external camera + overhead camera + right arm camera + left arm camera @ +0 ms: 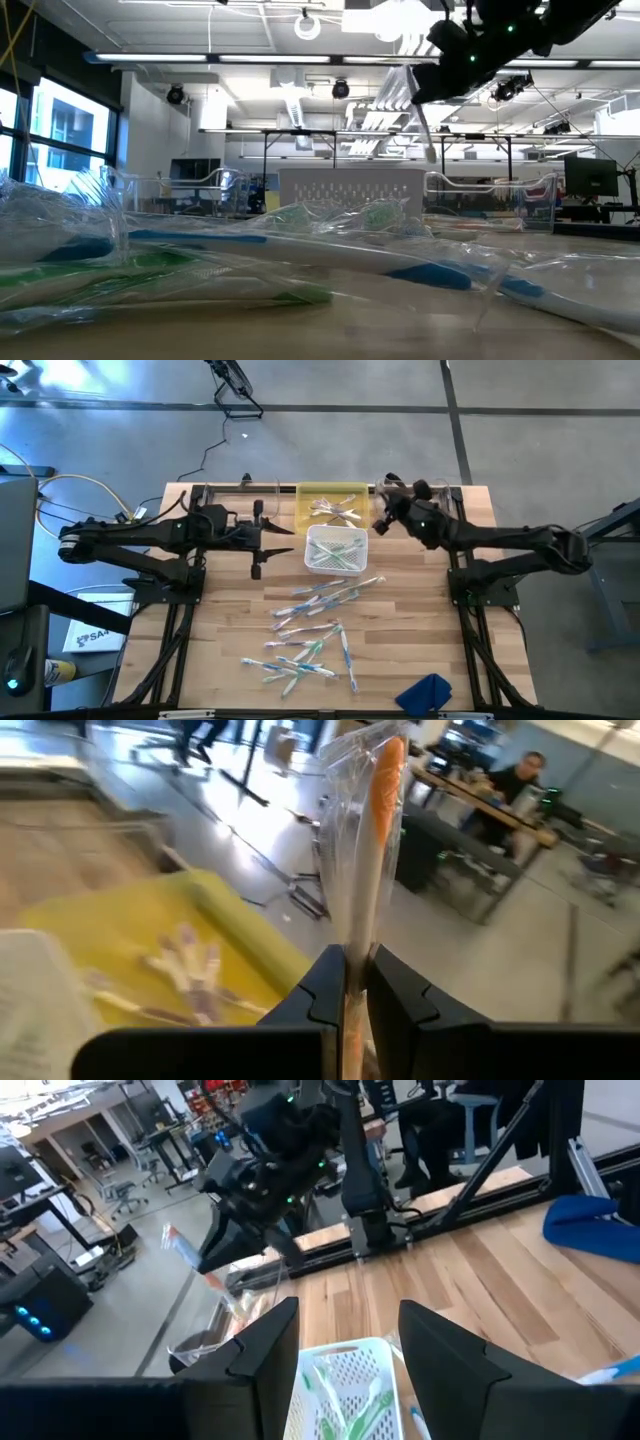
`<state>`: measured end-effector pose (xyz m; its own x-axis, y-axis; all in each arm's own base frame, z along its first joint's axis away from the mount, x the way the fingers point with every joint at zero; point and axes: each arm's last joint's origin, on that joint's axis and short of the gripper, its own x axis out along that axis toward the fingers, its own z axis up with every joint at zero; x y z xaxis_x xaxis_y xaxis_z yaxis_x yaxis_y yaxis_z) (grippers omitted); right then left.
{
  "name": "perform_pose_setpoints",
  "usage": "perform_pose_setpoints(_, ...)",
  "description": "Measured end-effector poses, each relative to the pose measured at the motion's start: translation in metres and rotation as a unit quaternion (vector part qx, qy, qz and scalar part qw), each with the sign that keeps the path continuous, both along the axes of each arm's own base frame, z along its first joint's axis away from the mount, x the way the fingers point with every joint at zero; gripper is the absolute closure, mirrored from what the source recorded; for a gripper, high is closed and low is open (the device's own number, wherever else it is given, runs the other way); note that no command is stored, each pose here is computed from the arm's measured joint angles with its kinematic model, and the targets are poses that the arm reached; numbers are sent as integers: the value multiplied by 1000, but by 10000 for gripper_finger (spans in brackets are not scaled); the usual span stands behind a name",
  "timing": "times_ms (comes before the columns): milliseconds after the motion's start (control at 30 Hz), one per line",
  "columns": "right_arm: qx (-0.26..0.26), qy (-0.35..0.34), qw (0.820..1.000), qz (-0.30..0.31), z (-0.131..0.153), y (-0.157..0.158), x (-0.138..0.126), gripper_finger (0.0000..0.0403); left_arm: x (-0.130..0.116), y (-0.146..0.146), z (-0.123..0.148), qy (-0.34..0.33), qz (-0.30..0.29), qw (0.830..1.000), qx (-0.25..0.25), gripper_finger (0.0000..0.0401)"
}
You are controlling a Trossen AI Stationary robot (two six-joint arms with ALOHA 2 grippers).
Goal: Pick & Place Toothbrushes
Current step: Put the orange toothbrush into the right transparent bin
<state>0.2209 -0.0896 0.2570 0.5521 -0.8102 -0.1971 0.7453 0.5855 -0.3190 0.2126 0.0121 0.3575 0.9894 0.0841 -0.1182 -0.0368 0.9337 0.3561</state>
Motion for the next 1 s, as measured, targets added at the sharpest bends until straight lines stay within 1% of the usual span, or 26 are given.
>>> perform_pose_setpoints(100, -8, 17, 999, -29, -1, -14, -6, 385, 0, 0, -2, 12, 0, 1000, -1, 233)
perform_pose_setpoints(200, -2, 55, 996, -64, -6, -27, -15, 385, 0, 0, -5, 23, 0, 1000, -1, 233)
perform_pose_setpoints(300, 15, 97, 989, -110, -13, -39, -27, 386, 1, 0, -8, 37, 2, 999, -2, 233)
perform_pose_setpoints(367, 29, 109, 985, -131, -17, -46, -33, 385, 1, 0, -7, 34, 2, 999, -2, 233)
perform_pose_setpoints(567, 71, 150, 972, -169, -27, -58, -50, 386, 1, 0, -7, 33, 2, 999, -2, 233)
perform_pose_setpoints(767, 113, 171, 966, -157, -35, -64, -59, 386, 1, 0, -7, 33, 2, 999, -2, 233)
perform_pose_setpoints(900, 147, 170, 965, -133, -43, -69, -58, 386, 1, 0, -7, 32, 2, 999, -2, 233)
perform_pose_setpoints(1000, 161, 192, 959, -132, -55, -73, -54, 386, 1, 0, -7, 33, 2, 999, -2, 233)
